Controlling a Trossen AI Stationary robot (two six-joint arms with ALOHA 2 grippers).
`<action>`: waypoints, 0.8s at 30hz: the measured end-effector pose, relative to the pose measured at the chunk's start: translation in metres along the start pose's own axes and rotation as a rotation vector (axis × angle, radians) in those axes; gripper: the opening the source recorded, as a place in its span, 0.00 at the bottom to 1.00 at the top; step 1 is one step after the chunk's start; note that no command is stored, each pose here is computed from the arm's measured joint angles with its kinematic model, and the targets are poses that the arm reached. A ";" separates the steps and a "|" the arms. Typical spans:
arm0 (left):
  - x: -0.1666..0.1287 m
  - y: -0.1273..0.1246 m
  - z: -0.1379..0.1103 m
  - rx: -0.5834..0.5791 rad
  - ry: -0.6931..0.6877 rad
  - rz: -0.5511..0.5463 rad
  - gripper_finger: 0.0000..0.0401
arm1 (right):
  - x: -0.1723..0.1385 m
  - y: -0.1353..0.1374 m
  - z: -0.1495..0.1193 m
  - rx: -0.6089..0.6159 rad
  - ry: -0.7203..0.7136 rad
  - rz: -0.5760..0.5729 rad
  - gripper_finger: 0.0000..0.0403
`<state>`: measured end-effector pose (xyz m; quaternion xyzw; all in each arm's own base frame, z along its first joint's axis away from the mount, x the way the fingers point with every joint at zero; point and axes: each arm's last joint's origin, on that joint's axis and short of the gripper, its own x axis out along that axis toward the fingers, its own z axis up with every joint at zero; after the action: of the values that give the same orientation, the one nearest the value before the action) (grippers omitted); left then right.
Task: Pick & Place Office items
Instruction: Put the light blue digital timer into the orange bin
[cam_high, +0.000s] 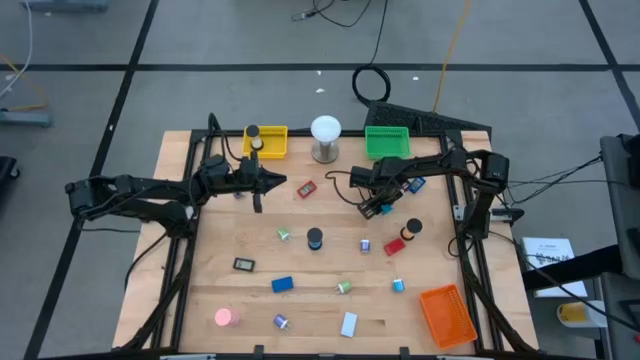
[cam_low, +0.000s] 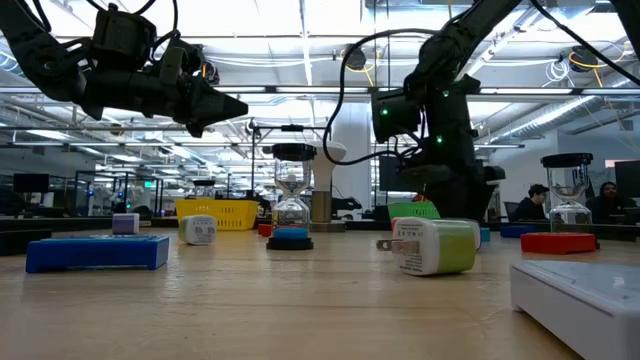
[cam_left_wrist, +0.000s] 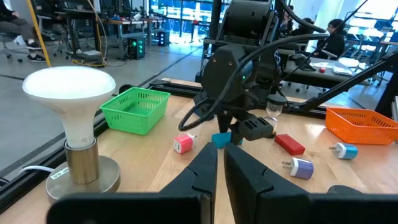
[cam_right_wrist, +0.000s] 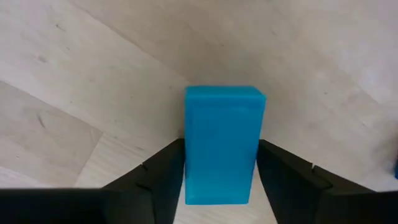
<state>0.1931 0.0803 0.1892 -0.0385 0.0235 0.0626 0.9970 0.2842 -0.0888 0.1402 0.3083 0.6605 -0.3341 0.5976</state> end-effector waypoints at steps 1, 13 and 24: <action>0.000 0.000 0.000 0.000 0.000 0.000 0.08 | 0.001 0.000 0.000 0.000 0.000 0.005 0.44; 0.000 0.000 0.000 0.000 0.000 0.000 0.08 | -0.036 -0.008 -0.010 0.048 -0.082 0.065 0.40; 0.000 0.000 0.000 0.000 0.000 0.001 0.08 | -0.108 0.013 -0.060 0.134 -0.106 0.145 0.37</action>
<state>0.1930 0.0804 0.1892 -0.0384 0.0235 0.0630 0.9970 0.2697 -0.0337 0.2501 0.3766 0.5800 -0.3493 0.6323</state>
